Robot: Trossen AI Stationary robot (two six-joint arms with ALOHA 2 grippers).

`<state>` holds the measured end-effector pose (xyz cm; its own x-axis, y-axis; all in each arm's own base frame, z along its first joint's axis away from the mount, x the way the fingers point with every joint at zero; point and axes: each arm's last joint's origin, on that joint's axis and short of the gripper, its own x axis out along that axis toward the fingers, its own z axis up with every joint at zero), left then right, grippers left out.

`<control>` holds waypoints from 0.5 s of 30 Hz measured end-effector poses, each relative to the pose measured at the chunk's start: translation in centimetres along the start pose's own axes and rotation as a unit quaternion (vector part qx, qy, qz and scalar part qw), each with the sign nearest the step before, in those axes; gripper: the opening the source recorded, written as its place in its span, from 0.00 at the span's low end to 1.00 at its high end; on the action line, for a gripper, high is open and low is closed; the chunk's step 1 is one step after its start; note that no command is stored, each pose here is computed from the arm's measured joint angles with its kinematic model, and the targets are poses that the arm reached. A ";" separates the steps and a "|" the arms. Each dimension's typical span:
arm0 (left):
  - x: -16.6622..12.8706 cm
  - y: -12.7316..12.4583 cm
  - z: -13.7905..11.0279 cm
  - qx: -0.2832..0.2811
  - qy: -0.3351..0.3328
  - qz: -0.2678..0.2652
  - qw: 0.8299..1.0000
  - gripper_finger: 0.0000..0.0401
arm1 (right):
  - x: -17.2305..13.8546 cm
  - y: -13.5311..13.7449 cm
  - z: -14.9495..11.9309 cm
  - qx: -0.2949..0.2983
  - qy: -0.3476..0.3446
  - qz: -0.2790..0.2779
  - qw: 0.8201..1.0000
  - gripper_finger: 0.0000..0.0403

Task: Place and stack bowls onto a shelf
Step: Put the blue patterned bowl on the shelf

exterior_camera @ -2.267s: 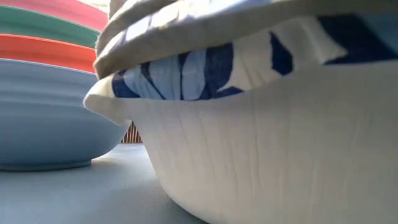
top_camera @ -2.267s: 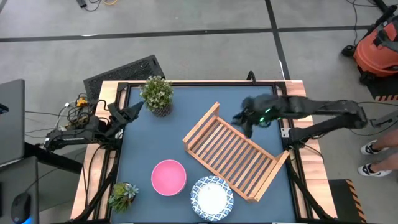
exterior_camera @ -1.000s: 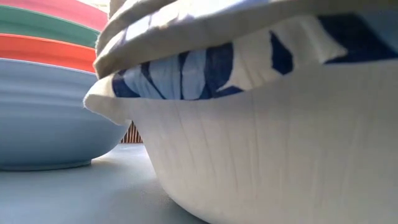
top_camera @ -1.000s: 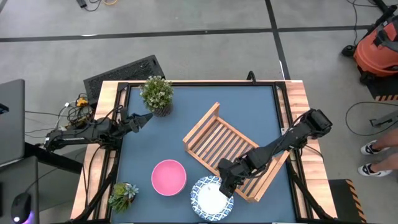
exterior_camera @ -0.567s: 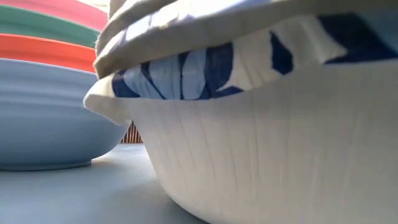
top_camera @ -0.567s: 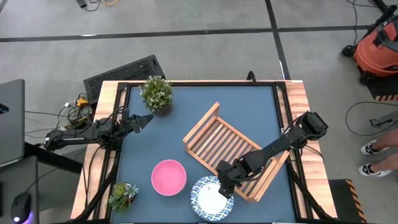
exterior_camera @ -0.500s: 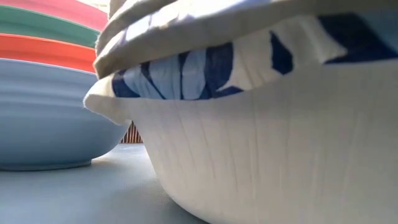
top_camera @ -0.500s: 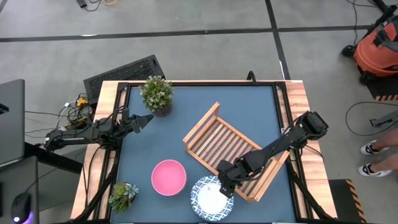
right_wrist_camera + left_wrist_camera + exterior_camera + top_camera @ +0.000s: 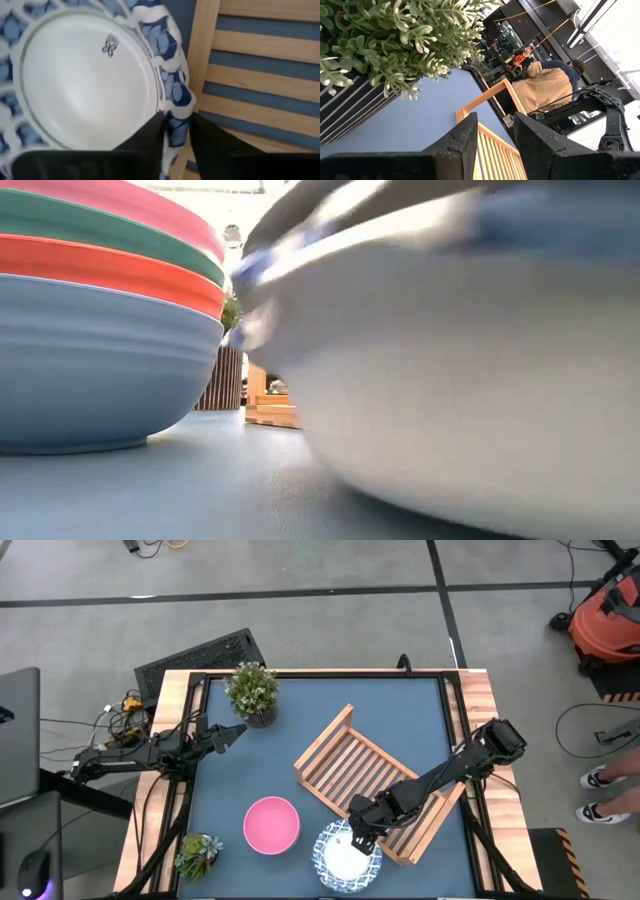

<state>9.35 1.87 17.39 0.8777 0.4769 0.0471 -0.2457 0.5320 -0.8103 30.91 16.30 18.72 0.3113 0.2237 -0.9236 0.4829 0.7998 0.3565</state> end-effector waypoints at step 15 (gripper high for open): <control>0.0 0.0 0.0 -0.019 0.000 0.000 1.000 0.28 | -0.7 0.2 0.9 -0.001 0.007 0.014 1.000 0.08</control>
<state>9.35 1.87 17.39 0.8776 0.4770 0.0471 -0.2303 0.5057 -0.8314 31.55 15.81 19.52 0.3124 0.2533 -0.9156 0.4721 0.7950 0.3810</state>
